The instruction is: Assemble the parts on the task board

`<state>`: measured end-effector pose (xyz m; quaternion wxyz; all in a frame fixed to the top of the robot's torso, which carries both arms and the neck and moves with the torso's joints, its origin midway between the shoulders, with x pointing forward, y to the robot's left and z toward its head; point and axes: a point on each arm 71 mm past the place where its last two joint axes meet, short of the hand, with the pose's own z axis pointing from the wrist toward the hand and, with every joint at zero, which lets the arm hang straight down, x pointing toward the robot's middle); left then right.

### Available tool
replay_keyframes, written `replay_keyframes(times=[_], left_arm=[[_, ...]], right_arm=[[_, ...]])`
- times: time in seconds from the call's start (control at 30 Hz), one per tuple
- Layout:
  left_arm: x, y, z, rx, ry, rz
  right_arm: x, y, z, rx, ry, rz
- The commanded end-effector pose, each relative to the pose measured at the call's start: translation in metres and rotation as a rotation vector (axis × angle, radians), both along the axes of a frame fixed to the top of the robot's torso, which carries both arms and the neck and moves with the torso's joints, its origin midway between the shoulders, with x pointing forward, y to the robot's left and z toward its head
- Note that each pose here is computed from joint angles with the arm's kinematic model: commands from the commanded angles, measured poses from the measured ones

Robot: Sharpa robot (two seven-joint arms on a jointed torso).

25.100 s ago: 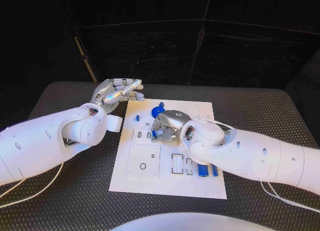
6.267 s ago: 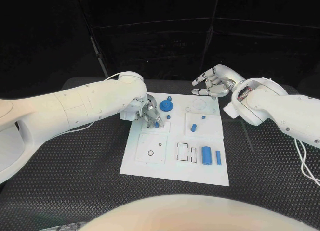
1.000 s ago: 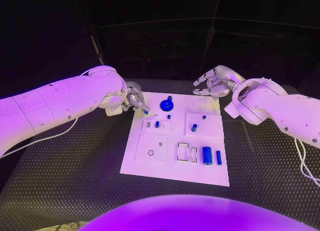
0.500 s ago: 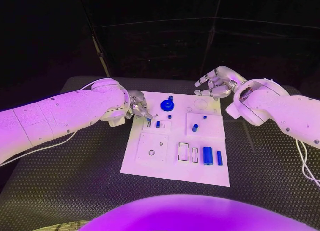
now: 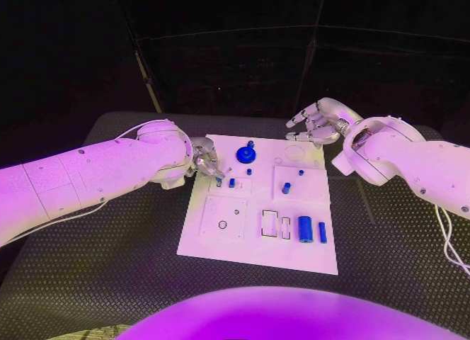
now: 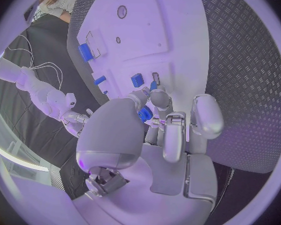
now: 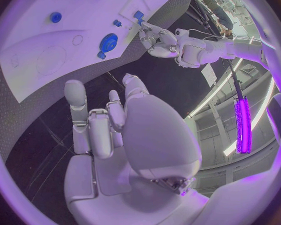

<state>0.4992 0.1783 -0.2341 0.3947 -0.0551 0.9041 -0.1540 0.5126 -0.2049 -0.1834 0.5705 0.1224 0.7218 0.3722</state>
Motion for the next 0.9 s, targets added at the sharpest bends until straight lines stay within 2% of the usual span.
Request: replay_keyframes(times=[0.03, 0.9], left_arm=[[-0.0003, 0.0, -0.0004, 0.044, -0.004, -0.034], [-0.0034, -0.0014, -0.0044, 0.078, 0.032, -0.067]], right_arm=[[-0.0002, 0.001, 0.0012, 0.001, -0.003, 0.01], [-0.0002, 0.0013, 0.0009, 0.0, -0.001, 0.013]])
